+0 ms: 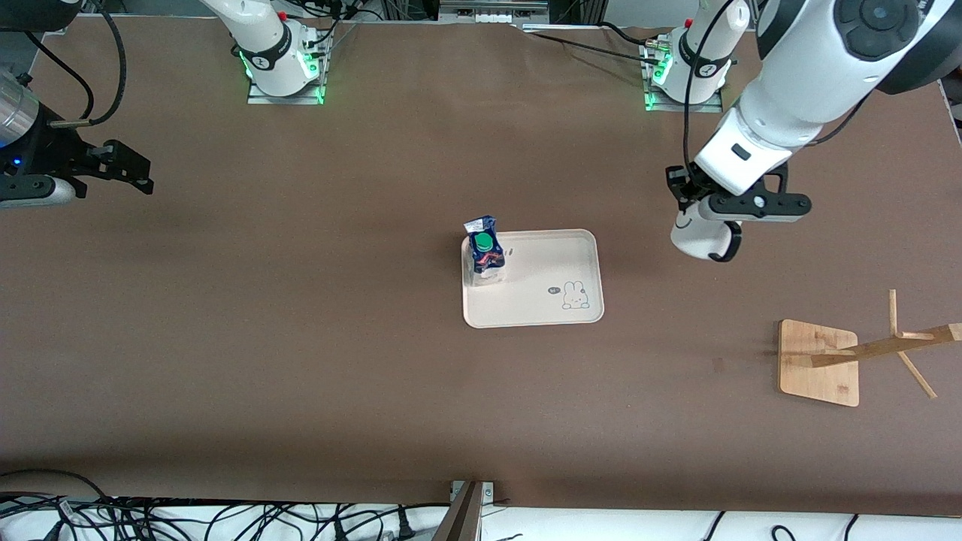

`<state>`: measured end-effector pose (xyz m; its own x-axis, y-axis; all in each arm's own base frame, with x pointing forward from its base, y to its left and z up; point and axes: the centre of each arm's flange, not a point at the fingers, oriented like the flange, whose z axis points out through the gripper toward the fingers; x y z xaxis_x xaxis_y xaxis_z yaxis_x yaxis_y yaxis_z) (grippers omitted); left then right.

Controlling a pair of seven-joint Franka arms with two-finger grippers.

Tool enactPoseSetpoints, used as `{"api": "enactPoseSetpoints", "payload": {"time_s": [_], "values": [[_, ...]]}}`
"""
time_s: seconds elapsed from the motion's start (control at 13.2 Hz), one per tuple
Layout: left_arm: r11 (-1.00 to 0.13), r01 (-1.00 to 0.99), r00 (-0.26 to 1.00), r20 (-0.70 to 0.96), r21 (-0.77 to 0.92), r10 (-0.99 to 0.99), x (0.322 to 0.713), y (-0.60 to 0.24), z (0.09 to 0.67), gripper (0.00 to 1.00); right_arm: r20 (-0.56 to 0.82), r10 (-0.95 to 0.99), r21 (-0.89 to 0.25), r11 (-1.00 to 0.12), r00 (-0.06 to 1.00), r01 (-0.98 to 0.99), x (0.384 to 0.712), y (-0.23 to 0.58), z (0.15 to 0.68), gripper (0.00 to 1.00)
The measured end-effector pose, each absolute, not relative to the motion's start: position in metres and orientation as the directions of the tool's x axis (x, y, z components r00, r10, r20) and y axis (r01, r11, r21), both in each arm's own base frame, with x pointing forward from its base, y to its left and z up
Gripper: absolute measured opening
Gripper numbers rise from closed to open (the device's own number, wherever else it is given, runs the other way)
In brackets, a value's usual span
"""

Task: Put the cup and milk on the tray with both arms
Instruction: 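Lift the mug off the wooden stand with the left gripper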

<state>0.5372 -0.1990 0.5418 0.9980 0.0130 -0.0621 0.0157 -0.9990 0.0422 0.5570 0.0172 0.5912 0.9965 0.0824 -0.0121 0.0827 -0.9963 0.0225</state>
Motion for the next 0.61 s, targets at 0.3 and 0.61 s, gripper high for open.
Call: {"api": "enactPoseSetpoints", "payload": {"time_s": [0.3,0.61], "values": [[-0.999,-0.049,0.976,-0.215,-0.008,-0.046,0.512,-0.217,0.528,0.08,-0.014,0.083,0.022,-0.996,0.996,0.083,0.557,0.018,0.591,1.00],[-0.994,-0.112,0.949,-0.297,0.008,-0.109,0.509,-0.267,0.493,0.08,-0.015,0.083,0.022,-0.996,0.996,0.084,0.557,0.018,0.591,1.00]]}}
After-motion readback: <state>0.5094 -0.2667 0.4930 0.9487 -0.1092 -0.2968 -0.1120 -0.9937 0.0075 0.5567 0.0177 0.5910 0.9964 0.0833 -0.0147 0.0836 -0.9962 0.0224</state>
